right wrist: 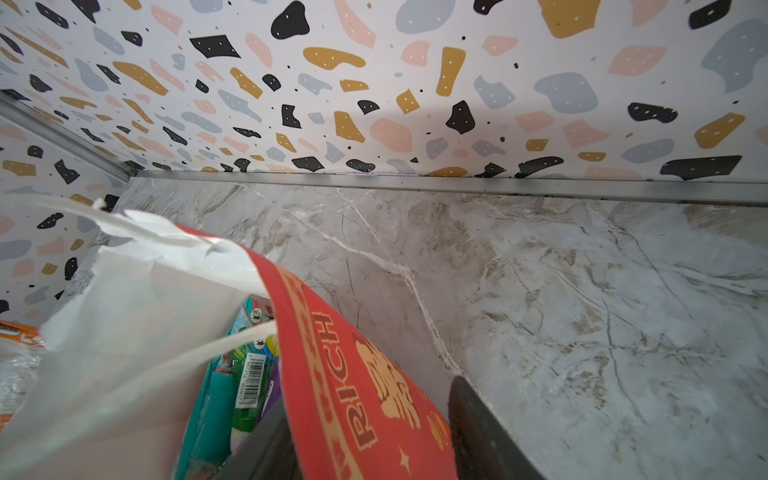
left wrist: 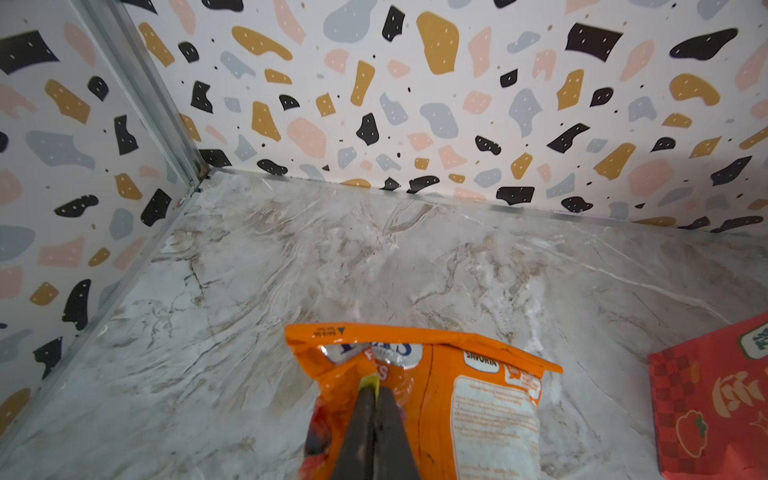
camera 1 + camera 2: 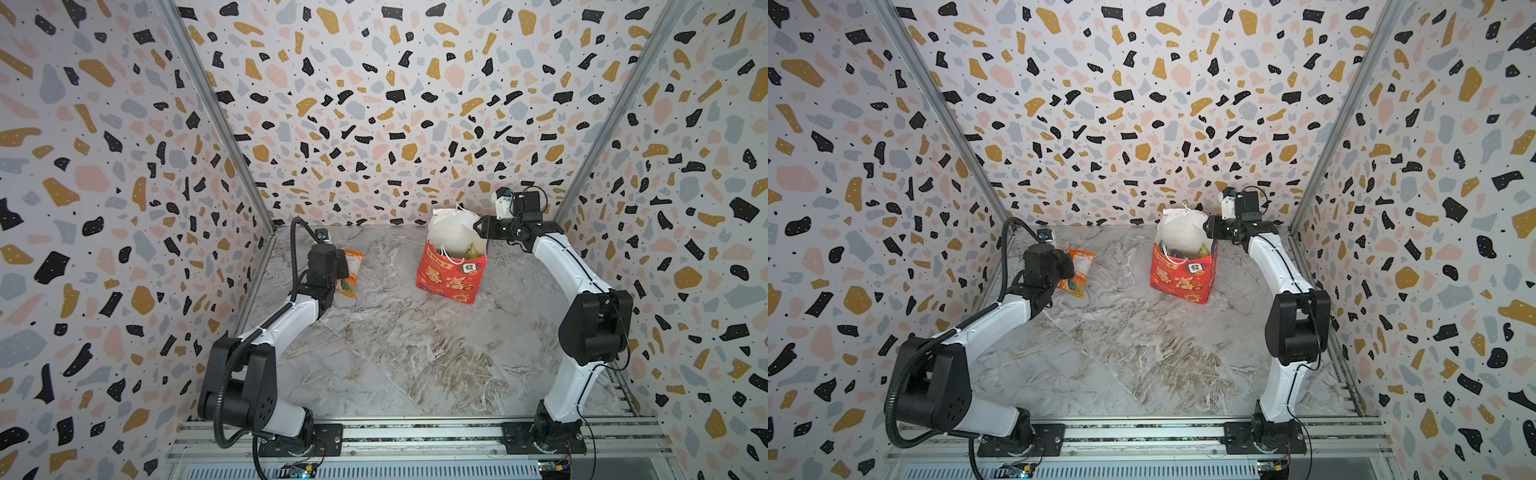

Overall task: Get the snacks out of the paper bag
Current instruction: 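Carry the orange packet off with the left gripper while the right sets the bag upright, then lower the orange packet onto the table and open the left gripper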

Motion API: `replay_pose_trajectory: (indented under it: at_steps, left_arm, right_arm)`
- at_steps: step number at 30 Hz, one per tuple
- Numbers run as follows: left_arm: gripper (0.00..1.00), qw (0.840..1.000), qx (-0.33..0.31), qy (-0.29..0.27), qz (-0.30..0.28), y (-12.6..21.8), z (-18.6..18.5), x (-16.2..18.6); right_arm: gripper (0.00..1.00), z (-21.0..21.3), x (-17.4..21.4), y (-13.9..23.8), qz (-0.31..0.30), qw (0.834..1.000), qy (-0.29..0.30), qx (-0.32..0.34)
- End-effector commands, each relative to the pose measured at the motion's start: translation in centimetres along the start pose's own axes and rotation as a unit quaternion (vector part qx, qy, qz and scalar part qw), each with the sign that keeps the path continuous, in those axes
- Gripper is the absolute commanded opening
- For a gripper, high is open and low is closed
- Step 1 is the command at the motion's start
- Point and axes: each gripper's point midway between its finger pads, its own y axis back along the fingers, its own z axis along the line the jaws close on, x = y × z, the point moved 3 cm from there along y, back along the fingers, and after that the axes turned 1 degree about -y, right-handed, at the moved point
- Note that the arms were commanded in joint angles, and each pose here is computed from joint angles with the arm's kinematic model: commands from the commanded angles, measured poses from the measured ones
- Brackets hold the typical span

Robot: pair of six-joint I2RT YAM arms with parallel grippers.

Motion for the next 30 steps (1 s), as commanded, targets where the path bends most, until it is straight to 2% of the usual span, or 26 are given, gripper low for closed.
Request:
replay_pose_trajectory:
  at_steps: [1, 4, 10, 15, 18, 21, 30]
  left_arm:
    - [0.0, 0.998, 0.021, 0.022, -0.046, 0.3, -0.7, -2.9]
    - [0.0, 0.999, 0.007, 0.021, -0.04, -0.2, -0.3, -2.4]
    - [0.0, 0.998, -0.026, 0.057, -0.018, -1.7, 1.8, -1.2]
    - [0.0, 0.998, -0.025, 0.053, 0.006, -2.9, 1.9, 0.2]
    - [0.0, 0.998, -0.023, 0.055, 0.003, -2.9, 1.9, 0.4]
    - [0.0, 0.998, -0.023, 0.052, 0.002, -2.8, 1.9, 0.5]
    - [0.0, 0.998, -0.046, 0.052, 0.006, -3.0, 3.0, 0.6]
  right_arm:
    - [0.5, 0.1, -0.3, -0.3, 0.004, 1.0, -0.008, 0.007]
    - [0.49, 0.4, 0.1, -0.8, 0.017, 1.0, -0.004, 0.005]
    - [0.49, 0.7, 0.7, -1.1, 0.03, 0.999, -0.006, 0.018]
    - [0.56, 1.0, 0.4, -0.6, 0.026, 0.999, -0.013, 0.024]
    - [0.59, 1.5, -0.5, 0.4, 0.015, 0.999, -0.01, 0.026]
    - [0.66, 1.8, -1.1, 1.4, 0.004, 0.999, -0.013, 0.034]
    - [0.73, 2.3, -1.3, 2.8, 0.001, 0.998, -0.003, 0.057]
